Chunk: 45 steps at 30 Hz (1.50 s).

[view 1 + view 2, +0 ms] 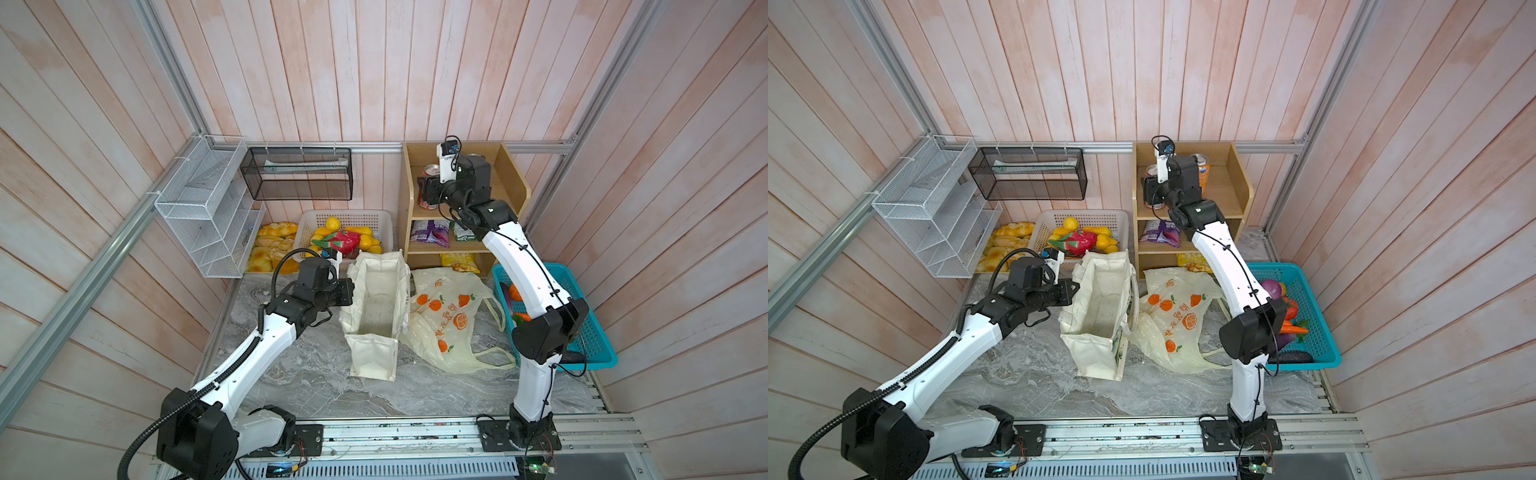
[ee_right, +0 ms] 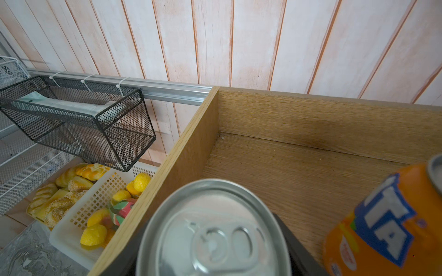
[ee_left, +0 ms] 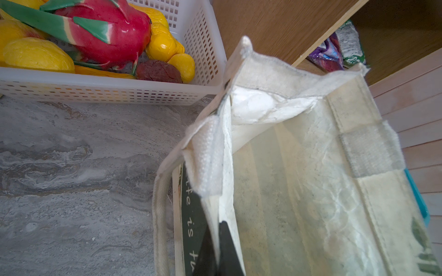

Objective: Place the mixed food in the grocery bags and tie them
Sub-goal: 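Hold the tote rim with the left gripper while the right grasps the red can, then carry the red can into the tote with the right gripper and lower it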

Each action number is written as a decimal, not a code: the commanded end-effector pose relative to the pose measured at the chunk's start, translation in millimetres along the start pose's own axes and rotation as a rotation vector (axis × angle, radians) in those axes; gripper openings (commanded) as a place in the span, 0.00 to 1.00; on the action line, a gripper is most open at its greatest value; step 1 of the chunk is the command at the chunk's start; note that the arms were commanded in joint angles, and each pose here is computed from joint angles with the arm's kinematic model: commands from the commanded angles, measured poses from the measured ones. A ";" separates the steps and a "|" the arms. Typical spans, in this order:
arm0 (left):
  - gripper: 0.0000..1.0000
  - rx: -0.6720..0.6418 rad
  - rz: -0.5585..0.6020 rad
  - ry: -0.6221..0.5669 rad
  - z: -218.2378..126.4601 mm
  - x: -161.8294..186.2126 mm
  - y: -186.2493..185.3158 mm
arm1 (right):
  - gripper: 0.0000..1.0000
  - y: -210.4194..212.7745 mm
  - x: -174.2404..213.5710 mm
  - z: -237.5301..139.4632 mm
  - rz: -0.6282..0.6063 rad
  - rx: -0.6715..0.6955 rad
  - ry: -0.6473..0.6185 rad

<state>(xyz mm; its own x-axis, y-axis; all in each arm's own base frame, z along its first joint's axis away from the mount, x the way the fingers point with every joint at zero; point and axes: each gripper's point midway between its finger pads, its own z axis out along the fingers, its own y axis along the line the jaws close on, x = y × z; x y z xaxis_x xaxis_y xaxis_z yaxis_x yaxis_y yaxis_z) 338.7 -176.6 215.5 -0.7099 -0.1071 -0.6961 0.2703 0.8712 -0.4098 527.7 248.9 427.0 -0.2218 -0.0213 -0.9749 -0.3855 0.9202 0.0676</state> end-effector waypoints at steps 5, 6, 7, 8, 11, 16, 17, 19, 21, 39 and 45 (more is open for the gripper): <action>0.00 0.013 0.031 -0.010 -4.1 -9.2 -7.9 | 0.00 5.3 -40.7 -42.7 0.015 -0.025 -0.074; 0.00 0.012 0.029 -0.008 -3.5 -8.8 -7.5 | 0.00 5.4 -46.7 -48.7 0.016 -0.024 -0.089; 0.00 0.013 0.029 -0.007 -3.3 -8.4 -7.4 | 0.00 4.7 -52.5 -54.4 0.016 -0.022 -0.103; 0.00 0.013 0.029 -0.009 -3.5 -9.2 -7.5 | 0.00 4.5 -56.9 -59.1 0.016 -0.021 -0.114; 0.00 0.012 0.028 -0.009 -3.8 -9.1 -7.7 | 0.00 5.2 -69.8 -74.0 0.018 -0.025 -0.145; 0.00 0.008 0.025 -0.007 -3.8 -8.7 -7.1 | 0.00 20.8 -84.6 -105.5 0.032 -0.083 -0.179; 0.00 0.007 0.025 -0.006 -3.8 -8.4 -6.9 | 0.00 28.8 -85.4 -112.8 0.028 -0.102 -0.183; 0.00 0.004 0.027 -0.008 -4.1 -9.2 -6.3 | 0.00 45.9 -81.0 -121.8 0.012 -0.133 -0.177; 0.00 0.003 0.028 -0.010 -4.4 -9.9 -6.6 | 0.00 69.1 -73.0 -131.5 -0.006 -0.174 -0.172; 0.00 0.009 0.032 -0.006 -4.4 -15.0 -10.0 | 0.00 183.2 177.8 -65.5 -0.067 -0.409 0.157; 0.00 0.015 0.032 0.006 -1.0 -13.8 -10.6 | 0.00 189.1 237.6 -37.0 -0.090 -0.403 0.278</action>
<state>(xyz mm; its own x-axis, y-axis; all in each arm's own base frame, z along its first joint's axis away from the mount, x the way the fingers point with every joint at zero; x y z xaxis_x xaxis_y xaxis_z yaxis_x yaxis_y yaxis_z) 341.2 -182.3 222.8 -0.7176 -0.0938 -0.6901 0.2824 0.8666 -0.4114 356.5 387.8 179.2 -0.4664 -0.3333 -0.8194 -0.7004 0.7049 0.1120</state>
